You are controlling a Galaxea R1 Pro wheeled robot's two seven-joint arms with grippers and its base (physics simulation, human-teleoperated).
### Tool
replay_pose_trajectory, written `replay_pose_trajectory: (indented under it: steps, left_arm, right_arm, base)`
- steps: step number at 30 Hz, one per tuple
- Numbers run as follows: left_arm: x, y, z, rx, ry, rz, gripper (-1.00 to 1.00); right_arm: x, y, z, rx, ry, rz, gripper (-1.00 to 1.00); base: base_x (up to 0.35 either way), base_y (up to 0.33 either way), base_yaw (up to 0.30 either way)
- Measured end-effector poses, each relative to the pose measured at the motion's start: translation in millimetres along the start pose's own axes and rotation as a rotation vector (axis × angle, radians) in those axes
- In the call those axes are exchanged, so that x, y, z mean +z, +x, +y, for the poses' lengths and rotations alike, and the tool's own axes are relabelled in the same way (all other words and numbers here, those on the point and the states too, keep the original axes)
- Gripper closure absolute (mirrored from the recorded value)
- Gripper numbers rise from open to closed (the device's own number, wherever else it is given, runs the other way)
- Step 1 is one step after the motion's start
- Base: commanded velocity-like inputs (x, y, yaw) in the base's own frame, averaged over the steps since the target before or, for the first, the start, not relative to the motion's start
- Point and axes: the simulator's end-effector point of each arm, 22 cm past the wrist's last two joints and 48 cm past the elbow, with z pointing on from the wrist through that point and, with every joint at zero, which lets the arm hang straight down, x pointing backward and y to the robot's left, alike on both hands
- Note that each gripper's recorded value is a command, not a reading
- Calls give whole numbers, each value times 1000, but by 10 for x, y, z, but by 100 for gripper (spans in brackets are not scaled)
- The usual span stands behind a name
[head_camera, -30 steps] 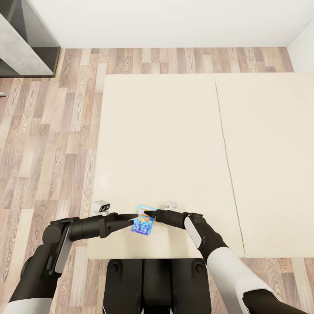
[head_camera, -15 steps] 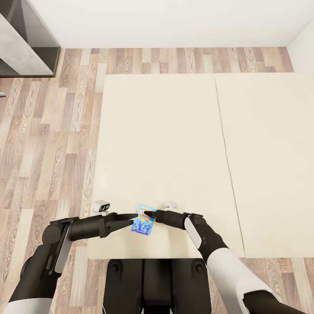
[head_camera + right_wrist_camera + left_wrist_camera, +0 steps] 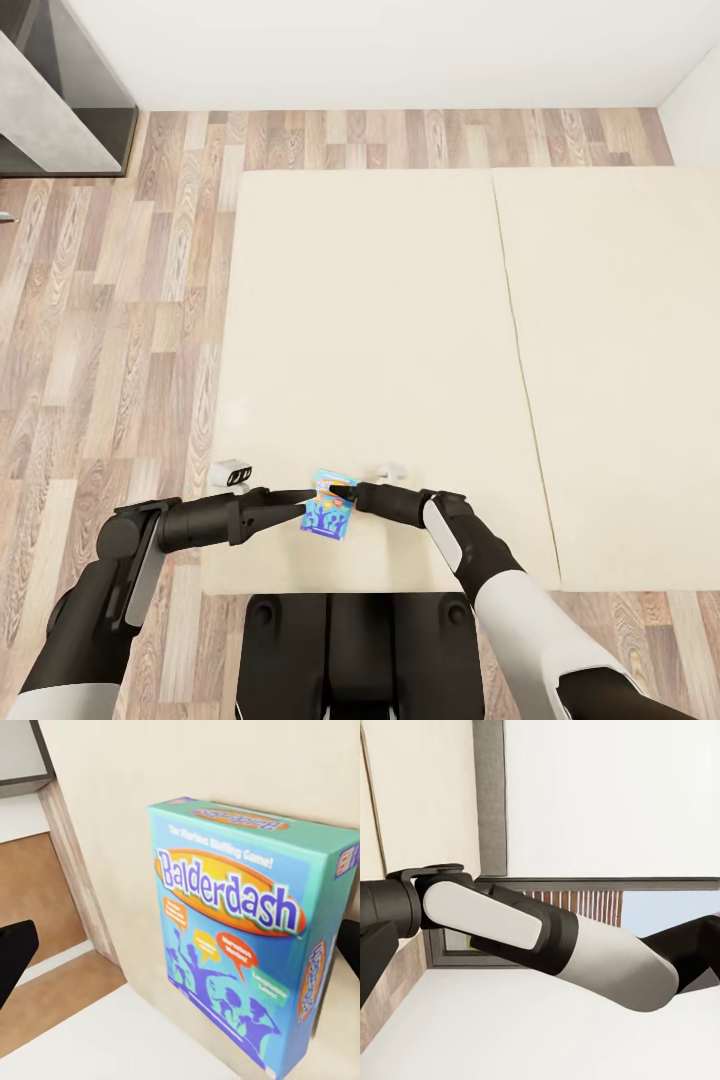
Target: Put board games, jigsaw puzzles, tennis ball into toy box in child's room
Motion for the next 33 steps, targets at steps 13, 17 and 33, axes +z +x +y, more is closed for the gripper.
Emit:
replay_pose_trajectory:
  steps: [13,17,33]
  left_arm:
    - [0,0,0,0,0,0,-100]
    - [0,0,-2,0,1,0,-100]
    - [0,0,-1,0,0,0,-100]
  right_arm:
    - [0,-1,22,-1,-10,0,-100]
    - [-1,1,30,0,-14,0,-100]
    - [0,2,31,0,-15,0,-100]
  base:
    - [0,0,0]
    - [0,0,0]
    - [0,0,0]
